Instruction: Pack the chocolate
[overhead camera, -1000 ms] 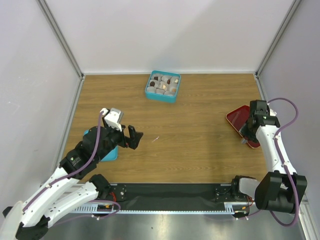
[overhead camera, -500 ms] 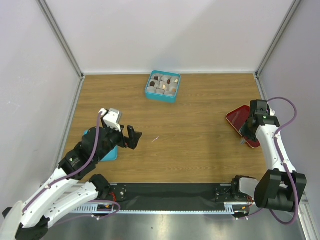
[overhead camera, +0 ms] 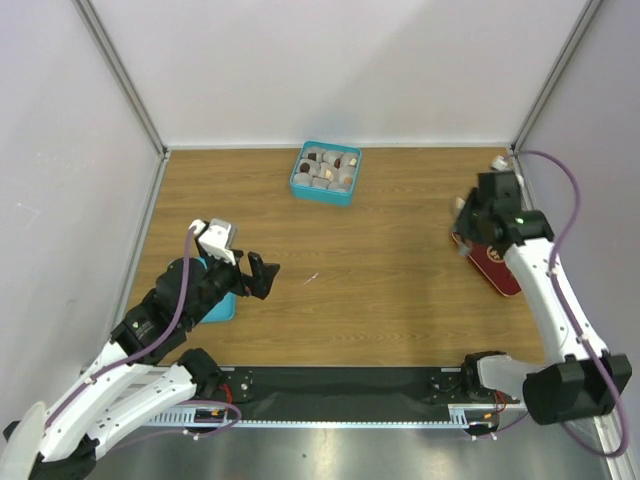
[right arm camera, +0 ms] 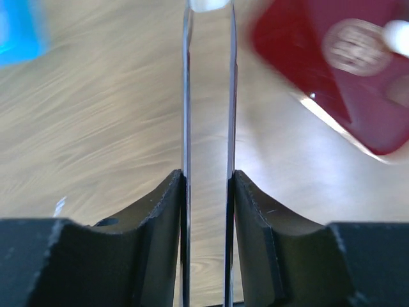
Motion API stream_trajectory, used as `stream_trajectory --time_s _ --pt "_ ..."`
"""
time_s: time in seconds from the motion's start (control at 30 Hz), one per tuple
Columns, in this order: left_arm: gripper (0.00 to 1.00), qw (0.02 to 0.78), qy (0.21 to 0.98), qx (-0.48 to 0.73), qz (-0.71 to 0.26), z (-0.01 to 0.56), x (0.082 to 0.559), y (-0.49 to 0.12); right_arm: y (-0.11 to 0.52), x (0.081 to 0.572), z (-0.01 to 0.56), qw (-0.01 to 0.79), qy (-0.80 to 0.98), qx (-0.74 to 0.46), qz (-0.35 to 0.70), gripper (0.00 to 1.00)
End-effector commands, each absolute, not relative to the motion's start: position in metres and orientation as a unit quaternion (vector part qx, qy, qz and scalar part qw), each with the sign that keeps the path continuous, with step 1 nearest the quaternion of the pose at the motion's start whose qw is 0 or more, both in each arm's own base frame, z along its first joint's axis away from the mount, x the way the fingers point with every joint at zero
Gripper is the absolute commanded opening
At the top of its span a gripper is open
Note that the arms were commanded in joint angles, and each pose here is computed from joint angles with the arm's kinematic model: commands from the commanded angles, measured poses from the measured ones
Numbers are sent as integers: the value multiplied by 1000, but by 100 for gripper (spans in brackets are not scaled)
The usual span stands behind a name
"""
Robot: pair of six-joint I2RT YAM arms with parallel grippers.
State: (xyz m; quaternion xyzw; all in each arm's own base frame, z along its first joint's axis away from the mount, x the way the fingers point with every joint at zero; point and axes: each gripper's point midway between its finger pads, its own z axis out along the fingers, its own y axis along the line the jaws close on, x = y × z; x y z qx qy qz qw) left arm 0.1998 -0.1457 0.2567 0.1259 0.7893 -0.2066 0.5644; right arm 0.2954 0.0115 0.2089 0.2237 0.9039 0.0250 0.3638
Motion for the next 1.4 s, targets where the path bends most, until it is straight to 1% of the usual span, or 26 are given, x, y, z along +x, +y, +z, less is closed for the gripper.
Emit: stream_trajectory --time_s 0.0,0.03,0.07,0.13,0.17,0.2,0.23,0.27,0.33,0.37,0.43,0.5,0.57,0.7,0.93,1.17,1.37 --pt "100 578 779 115 -214 267 202 -145 67 337 251 430 883 164 88 38" --pt "100 580 777 114 -215 269 202 -145 82 352 253 438 881 150 99 38" --pt "100 581 776 115 -218 270 201 -145 107 359 267 452 875 123 122 38" --pt "100 583 773 115 -220 271 200 -145 134 376 283 476 862 92 148 38" --pt "100 585 772 116 -221 272 199 -144 156 384 275 467 868 70 153 38" --pt "100 586 771 116 -221 272 198 -143 167 394 293 486 857 57 163 38" --pt "100 588 770 114 -221 273 197 -142 178 400 290 482 859 47 165 38" --pt "100 590 768 114 -220 274 196 -140 193 408 275 467 869 33 162 38" --pt "100 594 766 110 -219 276 196 -138 213 419 281 470 867 11 166 38" --pt "100 595 765 111 -219 276 196 -137 228 425 264 454 876 -3 160 38" --pt "100 596 764 111 -220 277 196 -137 239 433 267 456 875 -17 159 39" --pt "100 596 764 112 -219 277 196 -137 250 437 249 440 885 -27 149 39" --pt "100 597 763 113 -221 277 195 -138 256 438 242 434 888 -36 144 39" --pt "100 598 762 115 -222 279 195 -138 262 443 210 409 902 -44 132 39" --pt "100 596 763 117 -220 277 196 -138 266 440 184 391 911 -54 120 41" --pt "100 595 765 117 -217 276 197 -139 267 439 169 376 918 -58 113 42" --pt "100 595 766 117 -214 276 198 -139 269 435 166 376 919 -61 101 44"
